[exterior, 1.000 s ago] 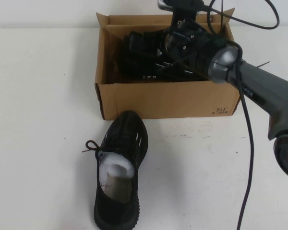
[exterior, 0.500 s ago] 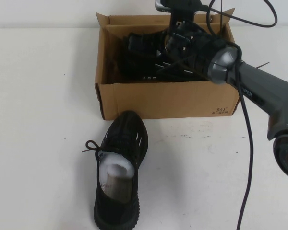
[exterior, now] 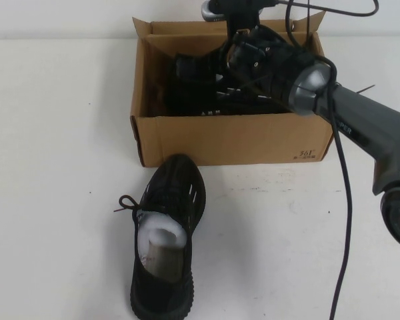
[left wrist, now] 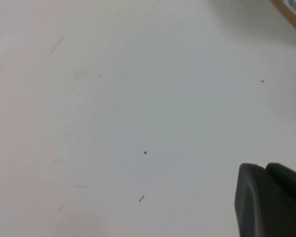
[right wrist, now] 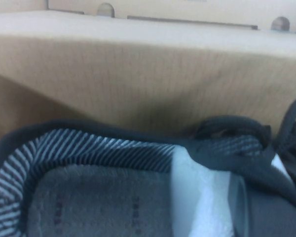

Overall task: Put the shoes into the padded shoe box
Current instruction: Place the shoe in the shoe box

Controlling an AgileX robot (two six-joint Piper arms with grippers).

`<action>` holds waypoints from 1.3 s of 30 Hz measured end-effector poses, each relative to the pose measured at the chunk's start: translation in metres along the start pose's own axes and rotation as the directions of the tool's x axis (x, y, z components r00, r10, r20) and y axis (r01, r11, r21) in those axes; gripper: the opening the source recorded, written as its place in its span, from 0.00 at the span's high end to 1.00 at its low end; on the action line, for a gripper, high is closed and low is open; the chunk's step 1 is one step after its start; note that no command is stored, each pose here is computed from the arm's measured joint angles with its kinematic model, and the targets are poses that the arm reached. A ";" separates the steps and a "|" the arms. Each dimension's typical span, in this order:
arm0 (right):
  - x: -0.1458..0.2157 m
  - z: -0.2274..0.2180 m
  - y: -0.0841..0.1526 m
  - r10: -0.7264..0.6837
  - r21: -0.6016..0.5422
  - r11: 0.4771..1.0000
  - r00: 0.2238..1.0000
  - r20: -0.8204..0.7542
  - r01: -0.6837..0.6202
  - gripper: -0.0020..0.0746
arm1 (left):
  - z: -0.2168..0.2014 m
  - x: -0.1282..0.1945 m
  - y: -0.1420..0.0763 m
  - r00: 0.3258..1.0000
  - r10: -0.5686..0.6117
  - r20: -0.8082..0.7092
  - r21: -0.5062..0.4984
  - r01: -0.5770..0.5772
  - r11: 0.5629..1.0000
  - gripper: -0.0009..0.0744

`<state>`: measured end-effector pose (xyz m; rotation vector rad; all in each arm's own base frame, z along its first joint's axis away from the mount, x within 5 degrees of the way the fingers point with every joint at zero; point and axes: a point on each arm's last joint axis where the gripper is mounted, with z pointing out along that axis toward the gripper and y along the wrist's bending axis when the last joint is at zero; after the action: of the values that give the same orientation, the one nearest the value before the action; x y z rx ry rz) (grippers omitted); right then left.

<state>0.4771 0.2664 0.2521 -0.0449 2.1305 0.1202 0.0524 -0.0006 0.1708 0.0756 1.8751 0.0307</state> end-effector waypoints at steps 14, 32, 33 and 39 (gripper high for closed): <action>-0.001 -0.001 0.000 -0.079 -0.002 0.997 0.997 0.003 0.079 0.95 | 0.000 0.000 0.000 1.000 0.000 0.000 0.000 0.000 1.000 0.99; -0.006 -0.002 0.002 -0.087 -0.021 0.996 0.996 0.035 0.088 0.43 | 0.000 0.000 0.000 1.000 0.000 0.000 0.000 0.000 1.000 0.99; -0.005 -0.002 0.002 -0.083 -0.023 0.996 0.996 0.033 0.084 0.40 | 0.000 0.000 0.000 1.000 0.000 0.000 0.000 0.000 1.000 0.99; -0.007 -0.009 0.003 -0.037 -0.021 0.999 0.999 -0.008 0.037 0.39 | 0.000 0.000 0.000 1.000 0.000 0.000 0.000 0.000 1.000 0.99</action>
<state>0.4723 0.2683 0.2628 -0.0969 2.1355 0.1210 0.0524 -0.0006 0.1708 0.0756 1.8751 0.0307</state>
